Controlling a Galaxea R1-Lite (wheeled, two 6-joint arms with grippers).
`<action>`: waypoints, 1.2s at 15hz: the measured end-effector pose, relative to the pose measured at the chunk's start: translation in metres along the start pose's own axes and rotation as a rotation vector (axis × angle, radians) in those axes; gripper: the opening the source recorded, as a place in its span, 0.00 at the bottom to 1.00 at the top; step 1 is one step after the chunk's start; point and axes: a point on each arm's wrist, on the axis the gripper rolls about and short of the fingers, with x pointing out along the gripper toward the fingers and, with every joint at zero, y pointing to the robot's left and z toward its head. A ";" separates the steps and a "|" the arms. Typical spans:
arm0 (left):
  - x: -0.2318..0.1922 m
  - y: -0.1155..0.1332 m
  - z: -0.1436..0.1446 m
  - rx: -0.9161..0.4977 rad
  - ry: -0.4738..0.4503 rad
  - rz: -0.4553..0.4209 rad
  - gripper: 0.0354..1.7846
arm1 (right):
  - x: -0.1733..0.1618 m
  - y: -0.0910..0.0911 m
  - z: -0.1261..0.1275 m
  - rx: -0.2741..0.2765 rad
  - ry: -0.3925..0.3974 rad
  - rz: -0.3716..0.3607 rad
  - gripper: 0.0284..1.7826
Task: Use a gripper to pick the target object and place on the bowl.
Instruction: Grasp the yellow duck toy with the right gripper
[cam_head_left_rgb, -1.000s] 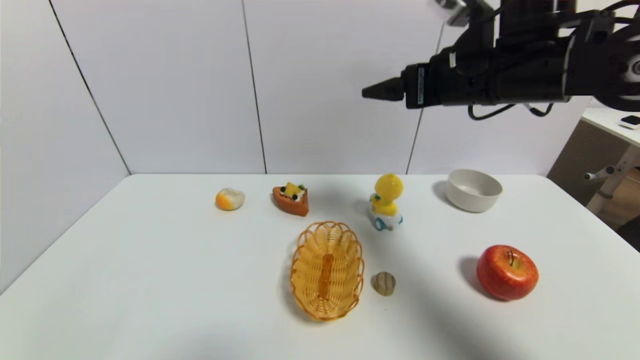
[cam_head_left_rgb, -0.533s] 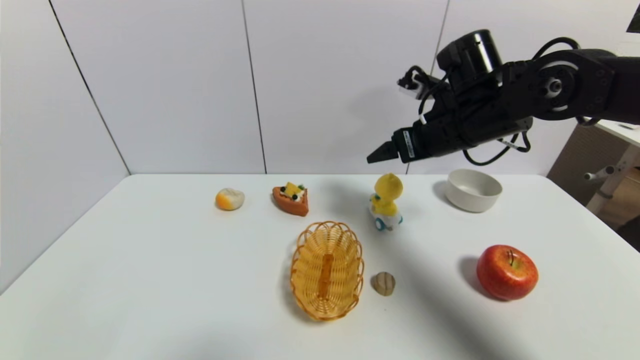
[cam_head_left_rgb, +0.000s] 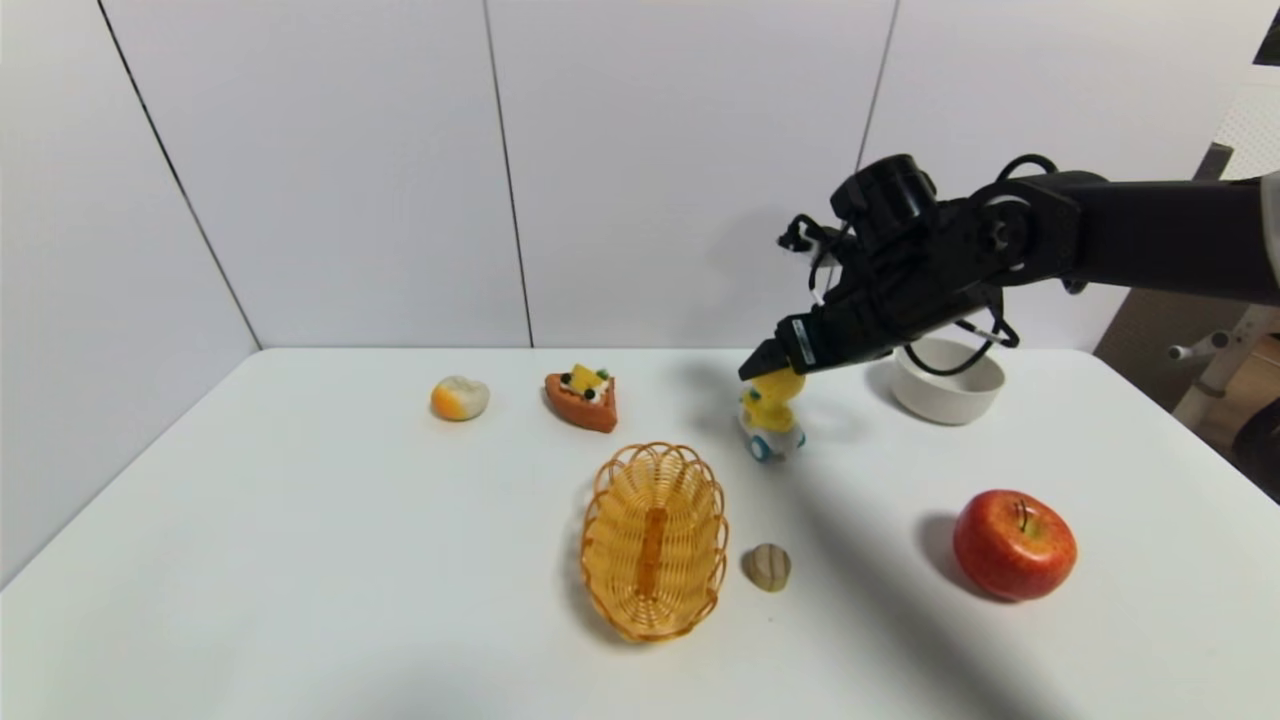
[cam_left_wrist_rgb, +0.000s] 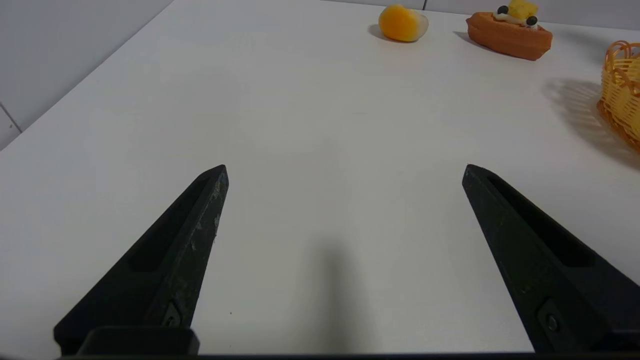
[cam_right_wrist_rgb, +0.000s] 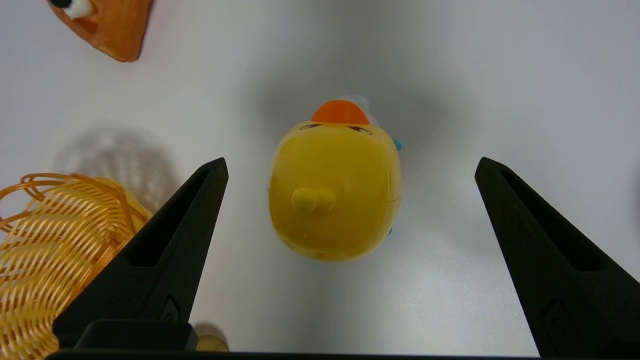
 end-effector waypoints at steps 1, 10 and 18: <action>0.000 0.000 0.000 0.000 0.000 0.000 0.94 | 0.004 -0.001 0.000 0.000 0.005 0.000 0.96; 0.000 0.000 0.000 0.000 0.000 0.000 0.94 | 0.024 0.000 0.000 -0.007 0.020 0.006 0.96; 0.000 0.000 0.000 0.000 0.000 0.000 0.94 | 0.032 -0.001 -0.002 -0.004 0.036 0.008 0.96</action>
